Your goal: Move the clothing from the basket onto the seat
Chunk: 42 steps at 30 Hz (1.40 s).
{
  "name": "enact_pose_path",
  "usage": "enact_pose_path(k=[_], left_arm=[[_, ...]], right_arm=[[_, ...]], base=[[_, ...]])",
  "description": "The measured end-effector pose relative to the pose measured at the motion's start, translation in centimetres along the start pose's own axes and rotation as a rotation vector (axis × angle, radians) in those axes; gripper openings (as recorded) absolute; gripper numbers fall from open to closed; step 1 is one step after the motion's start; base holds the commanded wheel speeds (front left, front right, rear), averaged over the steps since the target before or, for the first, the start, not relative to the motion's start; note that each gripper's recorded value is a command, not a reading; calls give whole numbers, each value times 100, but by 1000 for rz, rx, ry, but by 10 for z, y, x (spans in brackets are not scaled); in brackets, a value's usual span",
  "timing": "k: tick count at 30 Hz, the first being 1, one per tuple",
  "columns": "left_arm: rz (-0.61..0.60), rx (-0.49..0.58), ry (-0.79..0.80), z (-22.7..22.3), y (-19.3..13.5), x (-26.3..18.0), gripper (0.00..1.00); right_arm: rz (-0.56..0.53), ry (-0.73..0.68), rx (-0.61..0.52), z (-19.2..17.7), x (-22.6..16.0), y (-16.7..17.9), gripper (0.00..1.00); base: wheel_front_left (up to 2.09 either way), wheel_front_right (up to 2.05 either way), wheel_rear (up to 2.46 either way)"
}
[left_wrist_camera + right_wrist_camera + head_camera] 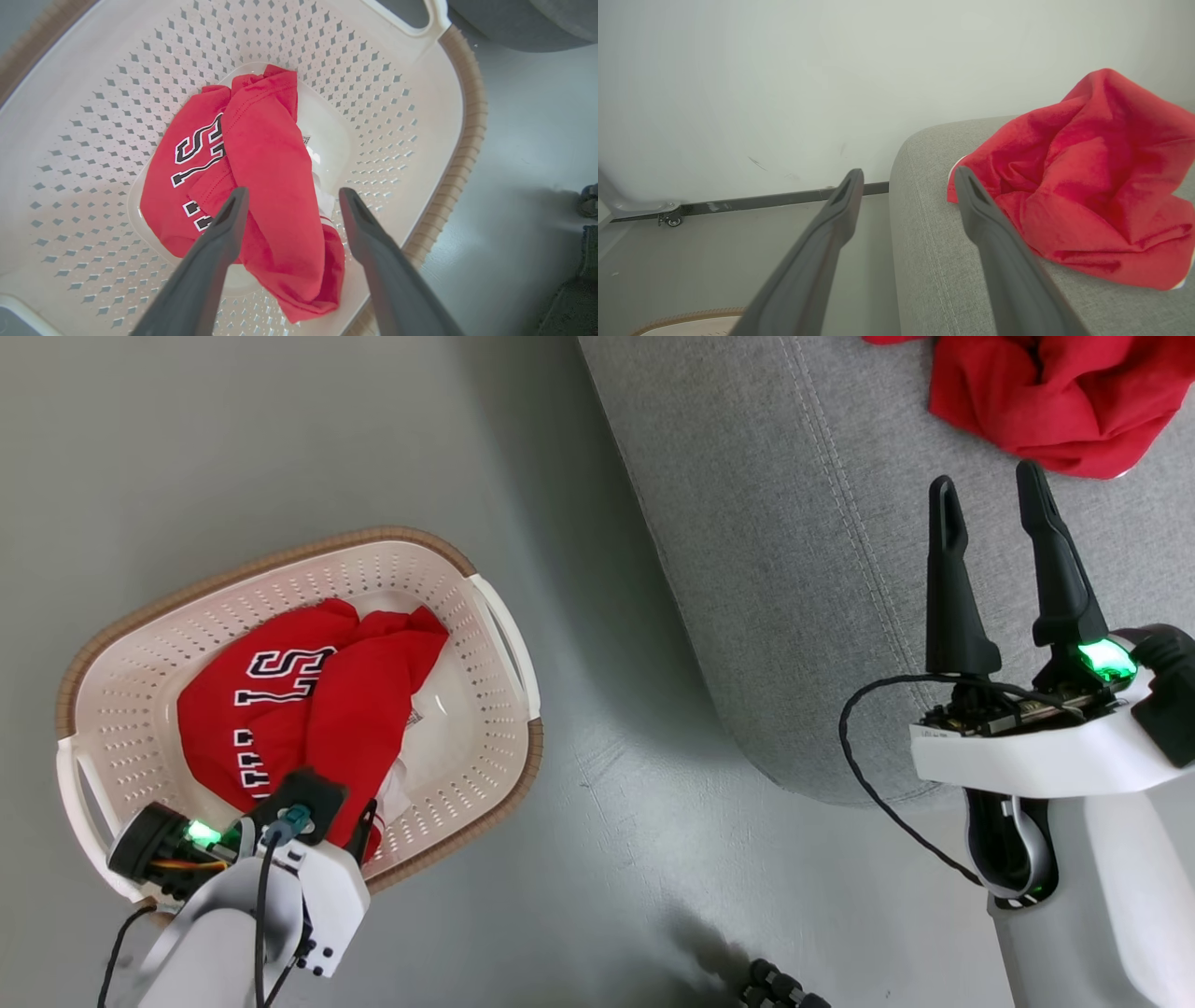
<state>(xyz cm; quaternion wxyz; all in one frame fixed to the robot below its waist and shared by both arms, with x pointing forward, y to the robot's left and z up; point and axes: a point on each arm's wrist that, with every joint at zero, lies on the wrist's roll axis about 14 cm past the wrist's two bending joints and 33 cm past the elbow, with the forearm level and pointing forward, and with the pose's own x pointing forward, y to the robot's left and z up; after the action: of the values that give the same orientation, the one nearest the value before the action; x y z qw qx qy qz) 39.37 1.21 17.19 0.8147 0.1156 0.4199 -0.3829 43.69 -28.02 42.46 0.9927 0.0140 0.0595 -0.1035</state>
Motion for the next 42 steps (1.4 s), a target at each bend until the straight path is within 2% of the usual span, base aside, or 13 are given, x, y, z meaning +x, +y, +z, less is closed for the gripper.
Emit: enact_pose_path(k=[12, 19, 26, 35, 36, 37, 38, 40, 41, 42], left_arm=[[-79, 89, 125, -3, -9, 11, 100], [-101, 99, 205, -14, -14, 11, 100], [-83, 136, 347, -44, 4, 10, 100], [-77, 136, 422, -59, 11, 12, 100], [-78, 132, 421, -59, 11, 12, 94], [-79, 126, 421, -59, 10, 13, 84], [-80, 124, 423, -60, 11, 13, 48], [-79, 125, 425, -61, 11, 14, 7], [-80, 126, 427, -61, 12, 14, 0], [-81, 126, 427, -62, 12, 15, 0]], right_arm=[[-14, 22, 13, -9, 7, -5, 100], [-16, 15, 26, -8, 10, -5, 100], [-21, 23, 29, -12, 12, -6, 100], [-29, 29, 28, -14, 14, -9, 100], [-29, 27, 27, -14, 14, -10, 100], [-30, 25, 25, -13, 15, -10, 100], [-30, 25, 25, -13, 15, -10, 100], [-33, 27, 23, -14, 15, -11, 100], [-33, 28, 22, -14, 15, -11, 100], [-34, 28, 21, -14, 15, -12, 100]], base=[[0, 0, 0], [0, 0, 0], [0, 0, 0], [0, 0, 0], [0, 0, 0], [0, 0, 0], [0, 0, 0], [0, 0, 0], [0, 0, 0], [0, 0, 0]])
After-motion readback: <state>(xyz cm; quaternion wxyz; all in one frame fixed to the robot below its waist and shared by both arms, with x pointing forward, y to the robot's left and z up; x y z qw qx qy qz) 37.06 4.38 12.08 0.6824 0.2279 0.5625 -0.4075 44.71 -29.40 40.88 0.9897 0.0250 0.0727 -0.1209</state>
